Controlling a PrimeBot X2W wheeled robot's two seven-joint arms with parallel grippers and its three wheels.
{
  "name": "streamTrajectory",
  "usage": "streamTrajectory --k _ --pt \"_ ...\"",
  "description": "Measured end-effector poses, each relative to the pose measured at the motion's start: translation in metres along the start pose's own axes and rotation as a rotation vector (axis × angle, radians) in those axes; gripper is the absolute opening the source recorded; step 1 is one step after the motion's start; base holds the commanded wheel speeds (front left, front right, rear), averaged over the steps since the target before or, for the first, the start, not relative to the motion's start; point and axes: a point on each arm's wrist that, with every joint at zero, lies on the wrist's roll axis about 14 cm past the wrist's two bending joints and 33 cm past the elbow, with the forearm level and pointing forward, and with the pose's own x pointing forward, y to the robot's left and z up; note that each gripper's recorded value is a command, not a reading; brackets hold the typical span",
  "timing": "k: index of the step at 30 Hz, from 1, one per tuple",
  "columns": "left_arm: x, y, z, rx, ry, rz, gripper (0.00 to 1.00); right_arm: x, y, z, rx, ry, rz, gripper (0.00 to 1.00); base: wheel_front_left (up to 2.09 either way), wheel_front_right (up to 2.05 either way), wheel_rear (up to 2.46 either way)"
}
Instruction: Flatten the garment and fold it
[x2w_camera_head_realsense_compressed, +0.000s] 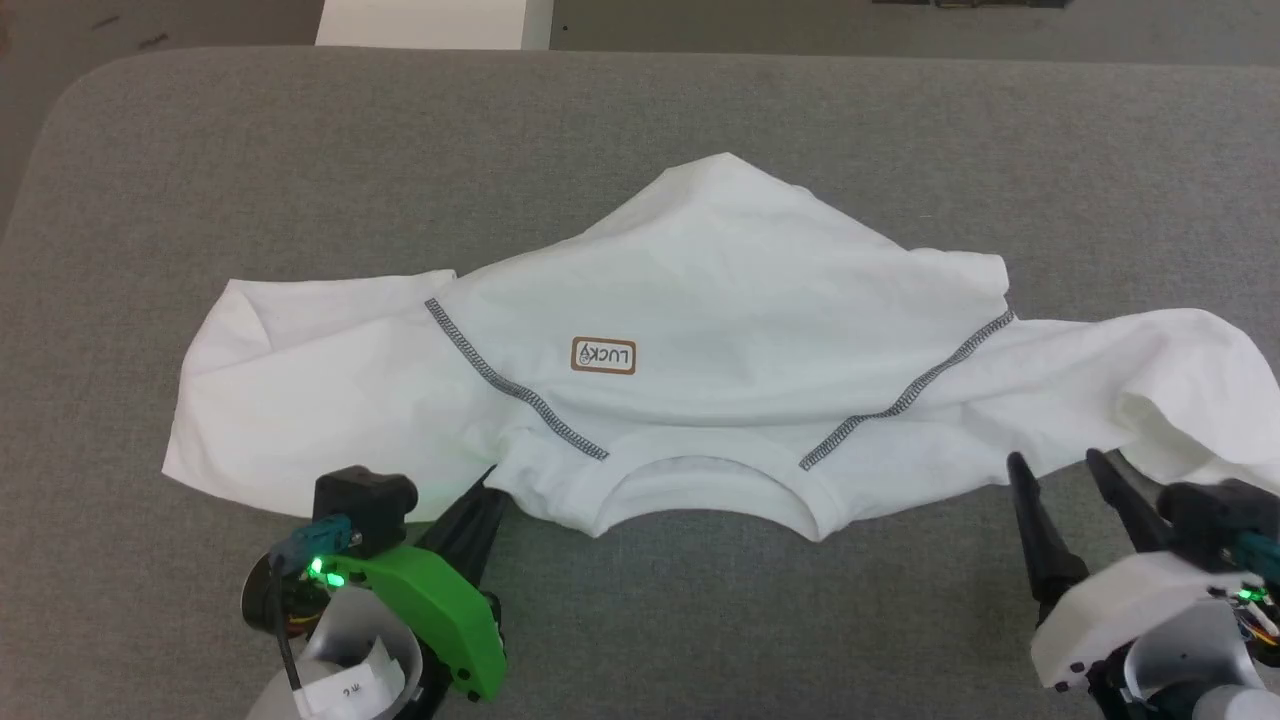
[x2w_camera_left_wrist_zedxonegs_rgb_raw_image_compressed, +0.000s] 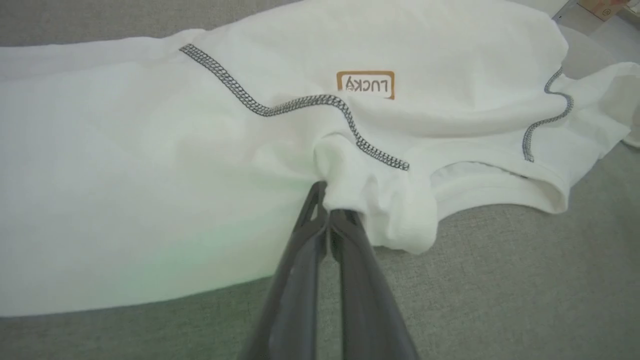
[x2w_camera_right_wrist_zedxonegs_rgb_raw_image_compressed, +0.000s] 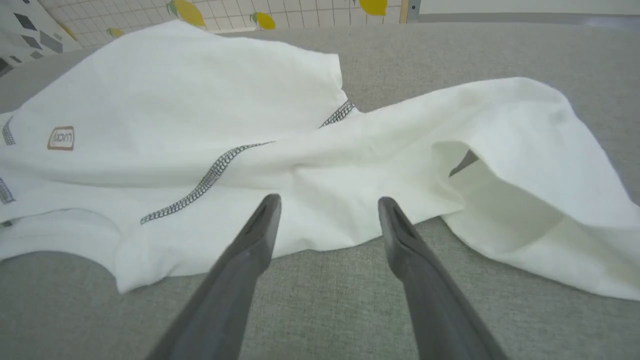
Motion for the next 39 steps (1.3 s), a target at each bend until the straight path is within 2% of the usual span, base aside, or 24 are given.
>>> streamTrajectory --k 3,9,16,24,25,26,27,32,39 --pt "0.000 -0.002 0.004 0.000 -0.011 -0.002 0.00 0.004 0.001 -0.018 -0.053 0.154 0.005 1.00 0.00 0.00 0.00" --pt "0.002 -0.006 0.000 -0.014 0.001 -0.010 0.00 0.013 -0.007 -0.030 -0.080 0.327 -0.007 1.00 0.00 0.00 0.00" --pt "0.007 0.000 -0.007 -0.024 0.019 0.002 0.00 0.023 -0.008 -0.043 -0.089 0.425 -0.004 1.00 0.00 0.00 0.00" --pt "0.007 0.012 -0.015 -0.034 0.043 0.032 0.00 0.045 0.008 -0.046 -0.120 0.443 0.054 1.00 0.00 0.00 0.00" --pt "0.007 0.014 -0.016 -0.036 0.044 0.037 0.00 0.049 0.011 -0.046 -0.130 0.445 0.065 0.91 0.00 0.00 0.00" --pt "0.007 0.015 -0.016 -0.037 0.045 0.039 0.00 0.051 0.012 -0.047 -0.139 0.448 0.072 0.49 0.00 0.00 0.00" --pt "0.007 0.016 -0.017 -0.038 0.047 0.042 0.00 0.054 0.014 -0.046 -0.145 0.447 0.080 0.00 0.00 0.00 0.00" --pt "0.006 0.019 -0.010 -0.048 0.003 0.049 0.00 0.060 0.025 -0.040 -0.123 0.405 0.111 0.00 0.00 0.00 0.00" --pt "-0.006 0.020 0.035 -0.052 -0.208 0.056 0.00 0.048 0.025 -0.009 -0.059 0.238 0.097 0.00 0.00 0.00 0.00"
